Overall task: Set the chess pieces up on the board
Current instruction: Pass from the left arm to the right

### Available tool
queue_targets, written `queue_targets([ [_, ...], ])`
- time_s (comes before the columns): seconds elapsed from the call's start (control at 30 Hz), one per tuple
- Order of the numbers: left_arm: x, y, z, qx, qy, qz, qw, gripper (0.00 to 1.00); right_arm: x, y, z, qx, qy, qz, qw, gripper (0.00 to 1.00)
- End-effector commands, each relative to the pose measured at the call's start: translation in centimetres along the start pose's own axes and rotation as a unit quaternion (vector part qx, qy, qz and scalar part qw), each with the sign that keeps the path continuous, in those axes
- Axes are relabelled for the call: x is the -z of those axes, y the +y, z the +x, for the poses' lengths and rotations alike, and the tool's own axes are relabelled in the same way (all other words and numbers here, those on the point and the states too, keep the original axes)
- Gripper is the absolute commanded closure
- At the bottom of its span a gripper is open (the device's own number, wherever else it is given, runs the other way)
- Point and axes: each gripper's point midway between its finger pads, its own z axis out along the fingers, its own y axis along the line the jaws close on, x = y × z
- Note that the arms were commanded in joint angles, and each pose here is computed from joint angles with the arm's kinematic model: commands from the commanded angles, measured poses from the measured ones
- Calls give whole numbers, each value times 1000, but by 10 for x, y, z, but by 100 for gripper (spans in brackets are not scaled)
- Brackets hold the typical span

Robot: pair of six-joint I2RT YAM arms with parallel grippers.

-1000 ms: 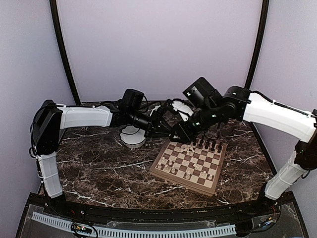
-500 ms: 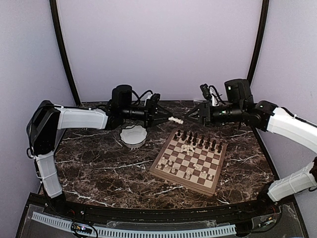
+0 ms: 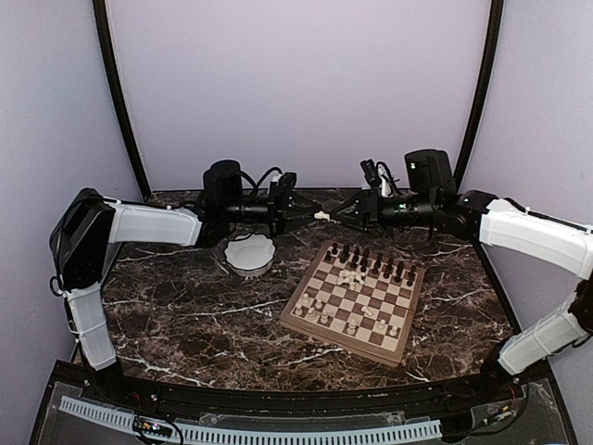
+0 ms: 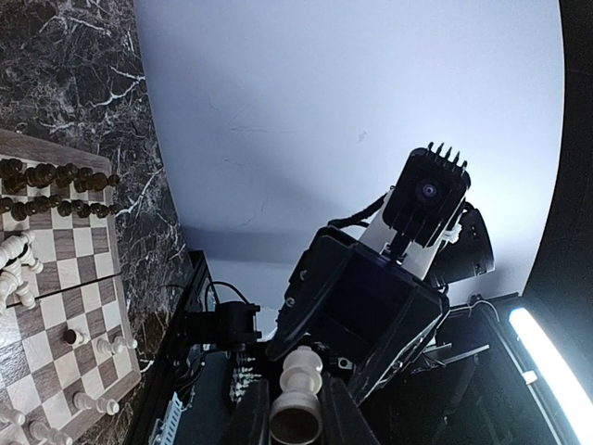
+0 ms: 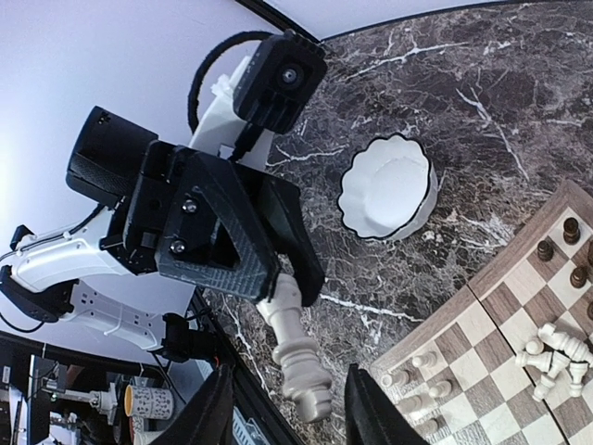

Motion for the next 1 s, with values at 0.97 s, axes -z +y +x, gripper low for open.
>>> queue_targets([
  [0.97,18,6,-5,-53,-22,-88,994,66,15,-3,-11,40,13,83,996,96],
])
